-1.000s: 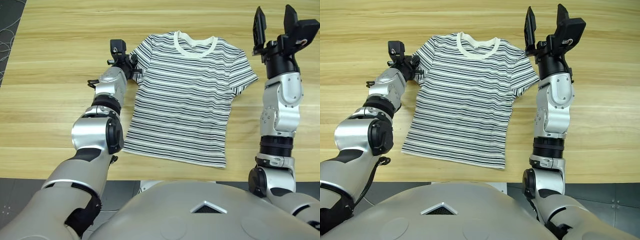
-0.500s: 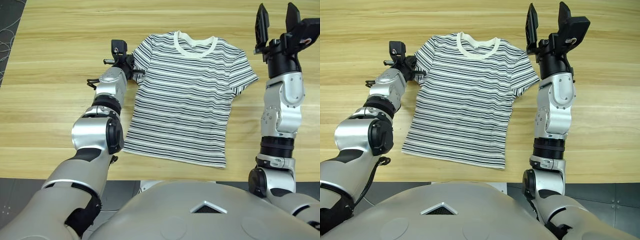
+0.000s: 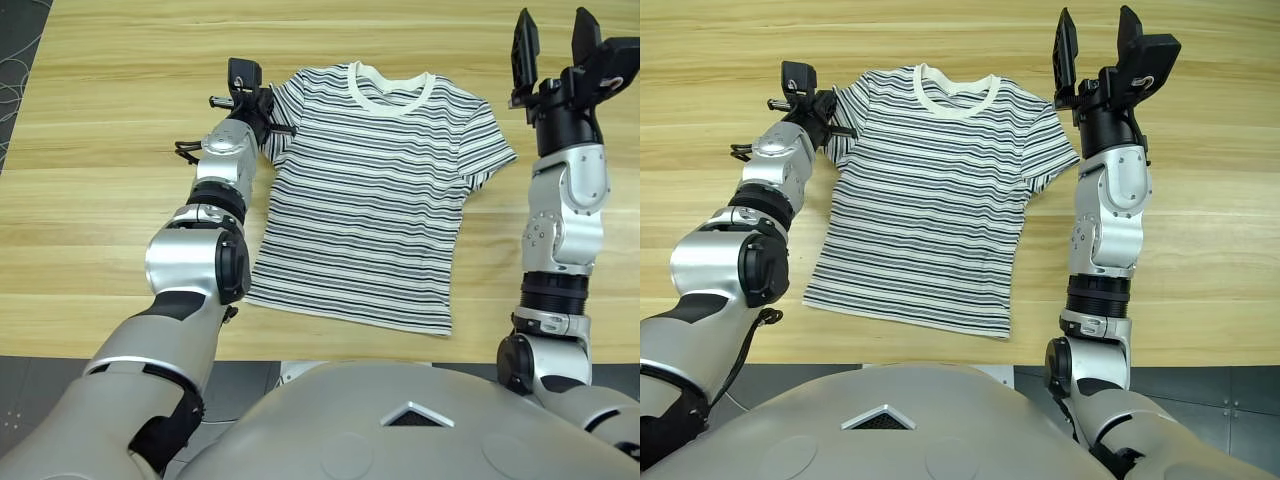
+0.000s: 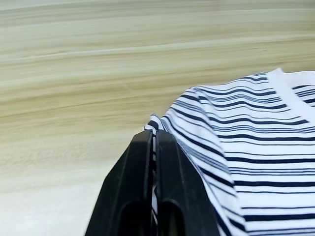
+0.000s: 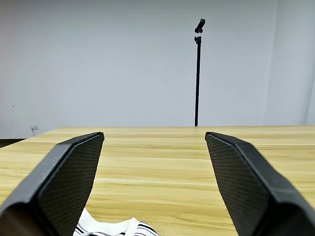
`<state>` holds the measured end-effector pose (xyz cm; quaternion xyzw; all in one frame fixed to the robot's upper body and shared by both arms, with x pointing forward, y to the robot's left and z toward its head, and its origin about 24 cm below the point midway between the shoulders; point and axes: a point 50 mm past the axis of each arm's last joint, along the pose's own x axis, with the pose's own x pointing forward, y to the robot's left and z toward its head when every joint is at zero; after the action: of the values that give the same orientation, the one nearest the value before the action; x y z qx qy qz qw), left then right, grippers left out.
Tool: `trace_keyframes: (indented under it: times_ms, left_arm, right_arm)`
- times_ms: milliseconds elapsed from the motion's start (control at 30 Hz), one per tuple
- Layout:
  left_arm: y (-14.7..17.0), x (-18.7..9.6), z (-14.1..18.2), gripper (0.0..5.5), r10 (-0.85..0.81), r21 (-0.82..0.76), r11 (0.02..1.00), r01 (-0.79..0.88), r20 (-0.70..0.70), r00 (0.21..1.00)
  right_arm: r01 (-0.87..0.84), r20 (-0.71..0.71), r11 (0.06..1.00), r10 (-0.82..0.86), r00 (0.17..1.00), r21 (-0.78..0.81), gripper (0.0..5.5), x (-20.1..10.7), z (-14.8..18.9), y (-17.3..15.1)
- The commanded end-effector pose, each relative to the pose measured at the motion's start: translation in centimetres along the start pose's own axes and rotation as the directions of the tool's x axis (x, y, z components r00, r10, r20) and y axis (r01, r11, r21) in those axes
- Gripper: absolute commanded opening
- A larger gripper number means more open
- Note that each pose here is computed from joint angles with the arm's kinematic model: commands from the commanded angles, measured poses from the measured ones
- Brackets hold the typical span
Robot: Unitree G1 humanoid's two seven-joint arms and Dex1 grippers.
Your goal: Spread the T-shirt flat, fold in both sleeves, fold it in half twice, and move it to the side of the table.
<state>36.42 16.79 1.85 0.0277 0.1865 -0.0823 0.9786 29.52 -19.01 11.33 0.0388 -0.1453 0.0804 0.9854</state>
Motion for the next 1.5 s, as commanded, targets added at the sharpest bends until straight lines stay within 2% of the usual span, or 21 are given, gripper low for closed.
trace_keyframes:
  times_ms: [33,167,567,833,1033,1367,1500]
  left_arm:
    - [-2.4,0.3,-0.4,0.11,-0.092,0.064,0.994,0.092,-0.007,0.996]
    - [-4.2,0.0,-2.2,0.11,-0.167,0.122,0.977,0.175,-0.074,0.983]
    - [-5.3,0.2,-1.4,0.11,-0.194,0.197,0.961,0.197,-0.032,0.98]
    - [-5.7,0.4,-0.8,0.11,-0.209,0.191,0.959,0.208,-0.015,0.978]
    - [-7.3,0.2,-2.0,0.11,-0.245,0.198,0.946,0.255,-0.07,0.967]
    - [-7.1,0.1,-3.1,0.11,-0.225,0.188,0.95,0.248,-0.131,0.965]
    - [-7.0,0.0,-3.4,0.76,-0.225,0.162,0.955,0.249,-0.149,0.963]
  right_arm:
    - [0.004,0.007,1.0,-0.004,1.0,0.007,3.82,0.5,0.2,0.0]
    - [0.004,0.003,1.0,-0.004,1.0,0.007,3.82,0.6,0.0,0.1]
    - [-0.004,-0.01,1.0,0.004,1.0,0.007,3.82,0.9,-0.7,0.5]
    - [-0.006,-0.012,1.0,0.006,1.0,0.006,3.82,0.9,-0.8,0.6]
    - [-0.015,-0.014,1.0,0.015,1.0,0.007,3.82,1.0,-0.9,0.9]
    - [-0.013,-0.018,1.0,0.013,1.0,0.009,3.82,1.0,-0.9,1.0]
    - [-0.011,-0.018,1.0,0.012,1.0,0.011,3.82,1.0,-1.0,1.0]
